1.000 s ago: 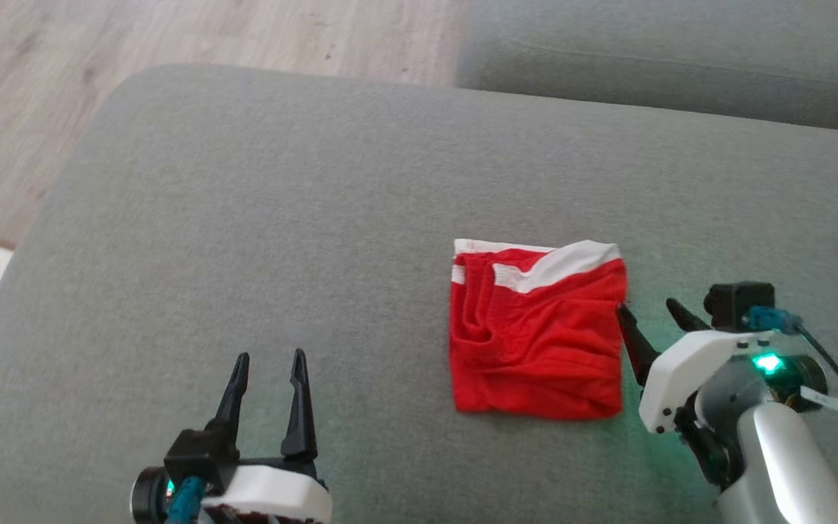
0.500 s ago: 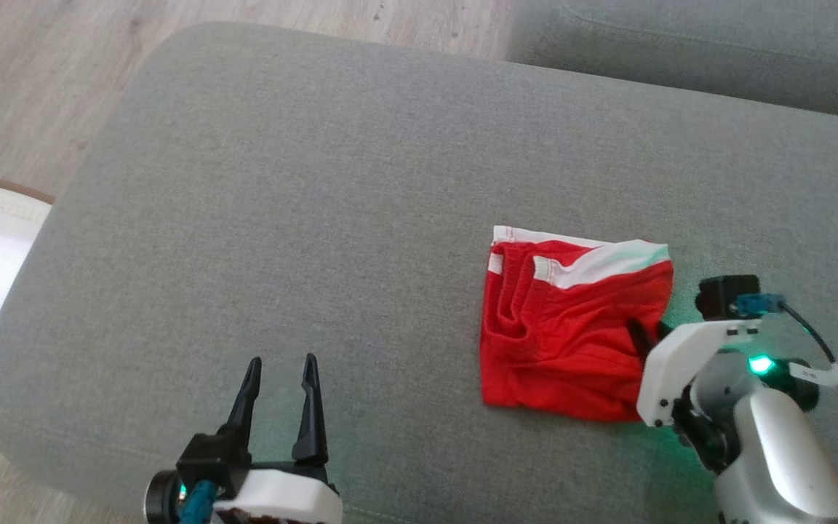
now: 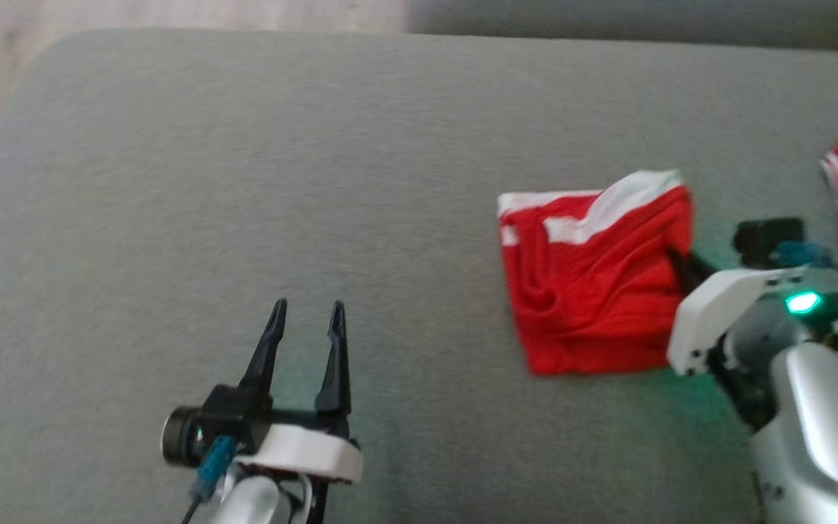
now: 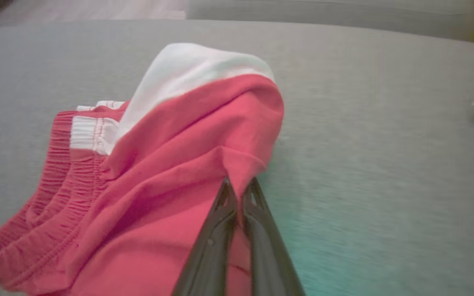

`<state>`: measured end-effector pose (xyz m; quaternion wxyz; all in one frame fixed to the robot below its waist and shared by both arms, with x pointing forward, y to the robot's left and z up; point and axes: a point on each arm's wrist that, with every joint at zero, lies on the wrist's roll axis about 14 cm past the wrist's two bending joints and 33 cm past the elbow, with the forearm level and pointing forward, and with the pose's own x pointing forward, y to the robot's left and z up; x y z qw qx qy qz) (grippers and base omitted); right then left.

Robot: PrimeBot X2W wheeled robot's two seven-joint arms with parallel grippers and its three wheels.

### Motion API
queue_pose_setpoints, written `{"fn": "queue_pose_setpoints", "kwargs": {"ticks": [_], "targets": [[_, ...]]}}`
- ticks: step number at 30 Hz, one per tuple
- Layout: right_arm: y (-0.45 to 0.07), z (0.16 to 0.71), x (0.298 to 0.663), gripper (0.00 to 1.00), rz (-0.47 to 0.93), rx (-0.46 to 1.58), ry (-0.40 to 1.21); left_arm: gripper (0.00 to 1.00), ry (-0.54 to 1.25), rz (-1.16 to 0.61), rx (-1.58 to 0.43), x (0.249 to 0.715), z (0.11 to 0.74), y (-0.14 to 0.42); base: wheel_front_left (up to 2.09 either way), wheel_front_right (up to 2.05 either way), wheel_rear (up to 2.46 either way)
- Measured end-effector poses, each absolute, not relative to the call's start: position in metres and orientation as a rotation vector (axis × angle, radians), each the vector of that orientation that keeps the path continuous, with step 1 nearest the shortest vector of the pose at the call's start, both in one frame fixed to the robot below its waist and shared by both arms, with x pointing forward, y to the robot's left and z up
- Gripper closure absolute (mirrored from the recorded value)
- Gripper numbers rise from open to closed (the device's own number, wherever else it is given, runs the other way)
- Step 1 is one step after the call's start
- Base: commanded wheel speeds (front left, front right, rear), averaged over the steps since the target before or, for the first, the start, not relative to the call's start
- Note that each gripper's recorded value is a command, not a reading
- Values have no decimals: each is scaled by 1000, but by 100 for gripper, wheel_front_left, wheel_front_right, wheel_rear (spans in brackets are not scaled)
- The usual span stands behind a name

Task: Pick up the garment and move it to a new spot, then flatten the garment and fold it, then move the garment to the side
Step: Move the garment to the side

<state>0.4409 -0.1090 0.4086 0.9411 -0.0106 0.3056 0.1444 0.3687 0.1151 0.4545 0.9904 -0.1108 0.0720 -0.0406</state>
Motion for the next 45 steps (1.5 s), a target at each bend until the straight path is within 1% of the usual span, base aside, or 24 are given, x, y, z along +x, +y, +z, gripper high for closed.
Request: {"fn": "queue_pose_setpoints", "kwargs": {"ticks": [5, 6, 15, 20, 22, 25, 30, 34, 37, 43, 44, 45], "targets": [[-172, 427, 438, 100, 149, -27, 565, 0, 139, -229, -212, 394, 459, 71, 0, 0, 0], [-172, 427, 438, 100, 149, -27, 565, 0, 139, -229, -212, 394, 459, 71, 0, 0, 0], [-250, 434, 408, 100, -69, 5, 539, 0, 189, -503, -195, 417, 447, -12, 0, 0, 0], [-269, 434, 404, 100, -129, 2, 531, 0, 226, -590, -192, 420, 433, -39, 0, 0, 0], [-271, 433, 409, 100, -130, -9, 534, 0, 245, -605, -199, 421, 427, -45, 0, 0, 0], [-273, 441, 426, 100, -115, -44, 518, 0, 262, -611, -198, 423, 421, -45, 0, 0, 0], [-290, 465, 457, 100, -90, -172, 487, 0, 255, -565, -190, 426, 423, -30, 0, 0, 0], [-315, 471, 469, 100, -104, -256, 535, 0, 258, -524, -183, 426, 421, -16, 0, 0, 0], [-349, 473, 476, 100, -154, -330, 587, 0, 268, -485, -179, 426, 417, -2, 0, 0, 0], [-372, 458, 488, 100, -195, -346, 648, 0, 286, -440, -175, 428, 409, 13, 0, 0, 0], [-375, 455, 490, 97, -199, -345, 654, 0, 288, -436, -175, 428, 408, 14, 0, 0, 0], [-378, 452, 491, 81, -210, -345, 659, 0, 290, -432, -175, 428, 407, 16, 0, 0, 0]]}}
